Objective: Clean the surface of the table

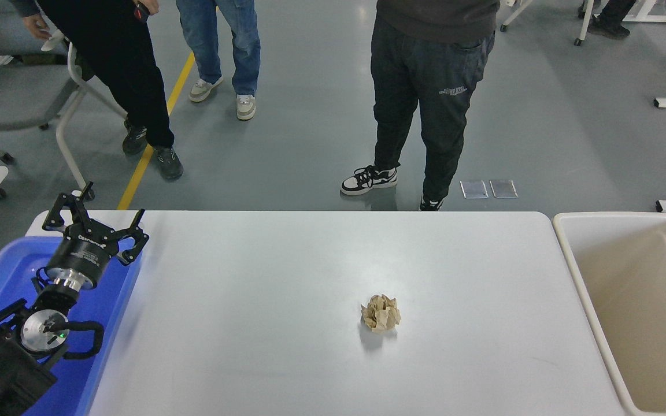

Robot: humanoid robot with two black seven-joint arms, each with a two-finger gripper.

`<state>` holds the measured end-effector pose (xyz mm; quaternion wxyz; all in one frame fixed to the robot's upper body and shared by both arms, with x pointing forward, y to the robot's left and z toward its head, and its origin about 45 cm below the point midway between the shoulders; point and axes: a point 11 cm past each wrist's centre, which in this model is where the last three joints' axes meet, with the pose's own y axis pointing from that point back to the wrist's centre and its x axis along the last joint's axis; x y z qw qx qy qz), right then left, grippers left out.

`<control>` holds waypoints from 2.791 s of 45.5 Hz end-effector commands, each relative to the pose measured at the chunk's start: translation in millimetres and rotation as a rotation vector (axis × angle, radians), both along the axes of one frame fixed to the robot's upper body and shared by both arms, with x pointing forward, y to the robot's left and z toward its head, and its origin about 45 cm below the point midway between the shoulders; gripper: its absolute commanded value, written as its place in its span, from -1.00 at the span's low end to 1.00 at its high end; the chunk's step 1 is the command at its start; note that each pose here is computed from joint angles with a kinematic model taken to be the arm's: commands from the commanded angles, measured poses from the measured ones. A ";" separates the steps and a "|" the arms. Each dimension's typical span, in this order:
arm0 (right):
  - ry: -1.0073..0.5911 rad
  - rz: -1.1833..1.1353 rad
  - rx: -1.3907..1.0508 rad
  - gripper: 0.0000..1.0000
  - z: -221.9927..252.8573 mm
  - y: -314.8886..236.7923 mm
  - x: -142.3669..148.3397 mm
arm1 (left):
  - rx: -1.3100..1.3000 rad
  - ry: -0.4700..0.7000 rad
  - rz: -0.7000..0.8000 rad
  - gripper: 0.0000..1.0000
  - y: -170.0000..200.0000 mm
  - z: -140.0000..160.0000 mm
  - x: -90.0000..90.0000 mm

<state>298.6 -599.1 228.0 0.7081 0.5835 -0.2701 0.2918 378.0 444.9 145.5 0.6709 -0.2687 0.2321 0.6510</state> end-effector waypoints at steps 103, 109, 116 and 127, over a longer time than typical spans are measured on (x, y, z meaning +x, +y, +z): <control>-0.380 -0.550 0.088 0.98 -73.3 -6.1 37.6 | 0.001 -0.001 0.001 1.00 0.1 0.1 0.0; -0.452 -0.661 0.232 0.98 -69.5 -7.4 39.8 | 0.000 0.000 0.001 1.00 0.1 0.0 0.0; -0.543 -0.754 0.356 0.98 -64.3 -8.7 42.5 | 0.000 0.000 0.001 1.00 0.1 0.0 0.0; -0.761 -0.902 0.717 0.98 -31.6 3.4 77.8 | 0.000 -0.001 0.002 1.00 0.2 0.1 0.0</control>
